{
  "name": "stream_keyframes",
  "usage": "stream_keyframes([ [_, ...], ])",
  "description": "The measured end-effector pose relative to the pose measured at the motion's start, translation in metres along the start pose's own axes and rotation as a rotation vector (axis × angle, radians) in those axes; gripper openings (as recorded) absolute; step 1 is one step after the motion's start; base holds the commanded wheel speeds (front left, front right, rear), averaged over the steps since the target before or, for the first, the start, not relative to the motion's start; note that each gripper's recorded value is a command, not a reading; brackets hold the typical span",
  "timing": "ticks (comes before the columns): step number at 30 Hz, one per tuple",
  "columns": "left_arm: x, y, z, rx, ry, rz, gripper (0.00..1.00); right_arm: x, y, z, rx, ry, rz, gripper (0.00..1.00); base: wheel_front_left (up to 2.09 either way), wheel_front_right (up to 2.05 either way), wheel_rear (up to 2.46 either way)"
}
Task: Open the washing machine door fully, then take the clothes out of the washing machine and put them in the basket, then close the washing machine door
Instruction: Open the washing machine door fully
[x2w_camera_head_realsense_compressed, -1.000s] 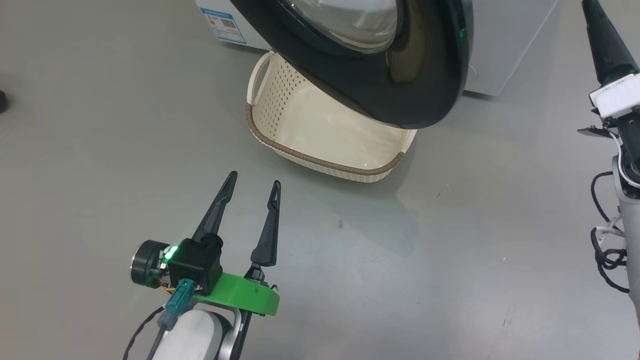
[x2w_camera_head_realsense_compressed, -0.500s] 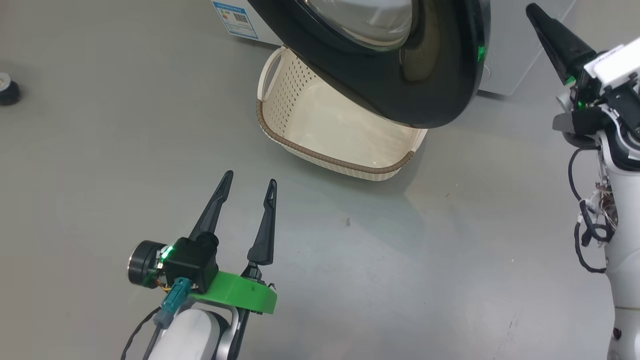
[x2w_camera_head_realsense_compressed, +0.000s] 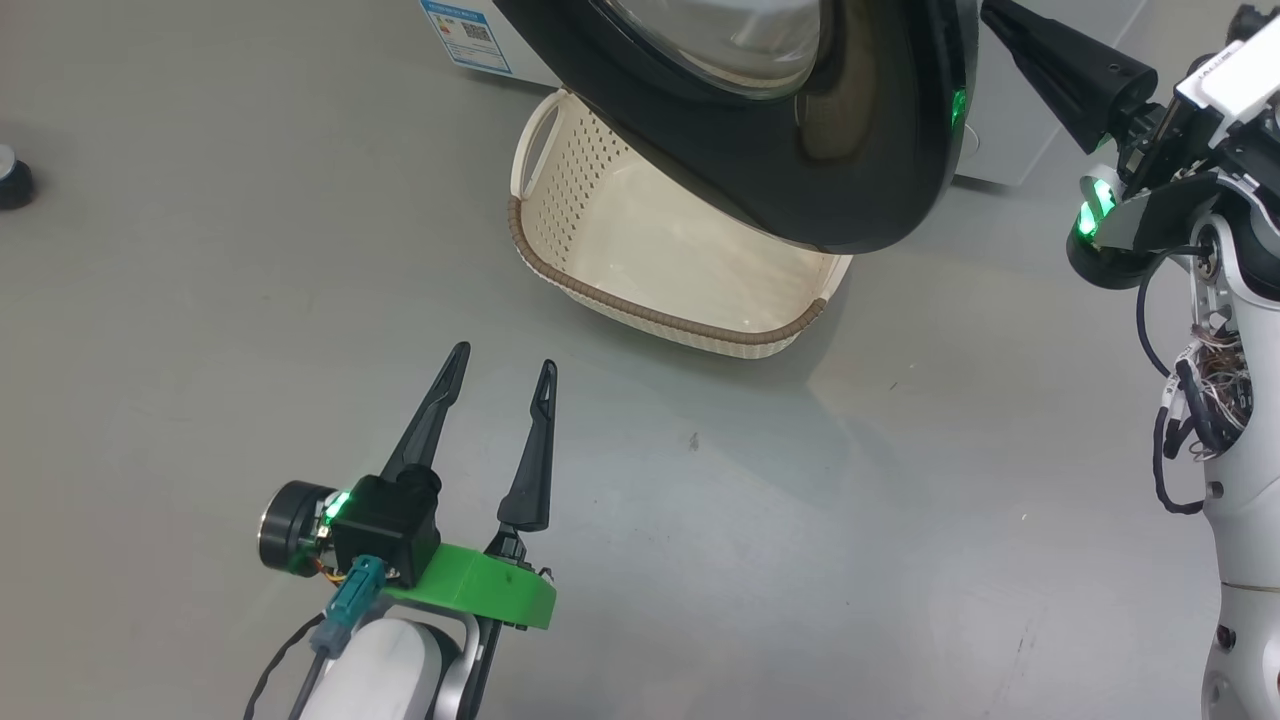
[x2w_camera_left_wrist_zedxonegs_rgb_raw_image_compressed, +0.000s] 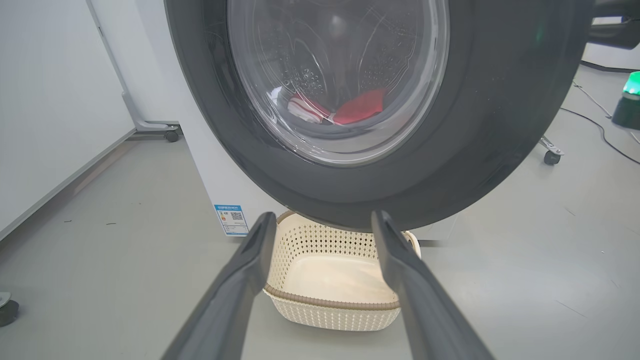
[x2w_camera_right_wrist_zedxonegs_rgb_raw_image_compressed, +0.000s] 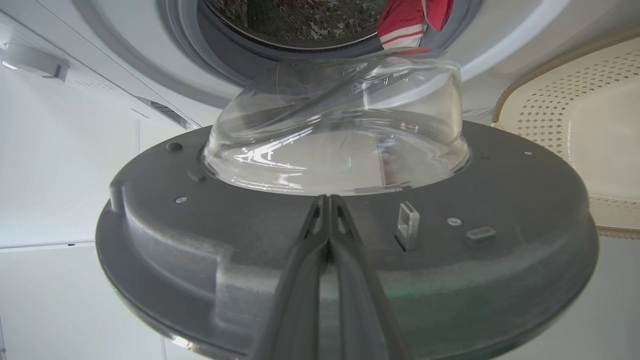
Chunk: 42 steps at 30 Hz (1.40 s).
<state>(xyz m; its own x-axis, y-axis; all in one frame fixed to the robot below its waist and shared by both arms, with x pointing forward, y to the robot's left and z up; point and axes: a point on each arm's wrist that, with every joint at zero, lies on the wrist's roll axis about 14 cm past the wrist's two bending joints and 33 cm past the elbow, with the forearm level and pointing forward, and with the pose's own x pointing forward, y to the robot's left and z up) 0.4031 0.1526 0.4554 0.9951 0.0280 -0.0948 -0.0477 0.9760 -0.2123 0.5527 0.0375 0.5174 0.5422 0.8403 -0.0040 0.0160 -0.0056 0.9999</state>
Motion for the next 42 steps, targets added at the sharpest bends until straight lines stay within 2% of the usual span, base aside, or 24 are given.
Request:
stream_keyframes([
  [23,-0.005,0.005,0.009,-0.002,-0.022,0.016,1.00,0.003,-0.009,-0.048,0.024,0.241,-0.055,0.00,0.00,0.00,0.00],
  [42,-0.014,0.002,0.026,0.003,-0.067,0.008,1.00,0.009,-0.002,-0.116,0.084,0.369,-0.047,0.00,0.00,0.00,0.00],
])
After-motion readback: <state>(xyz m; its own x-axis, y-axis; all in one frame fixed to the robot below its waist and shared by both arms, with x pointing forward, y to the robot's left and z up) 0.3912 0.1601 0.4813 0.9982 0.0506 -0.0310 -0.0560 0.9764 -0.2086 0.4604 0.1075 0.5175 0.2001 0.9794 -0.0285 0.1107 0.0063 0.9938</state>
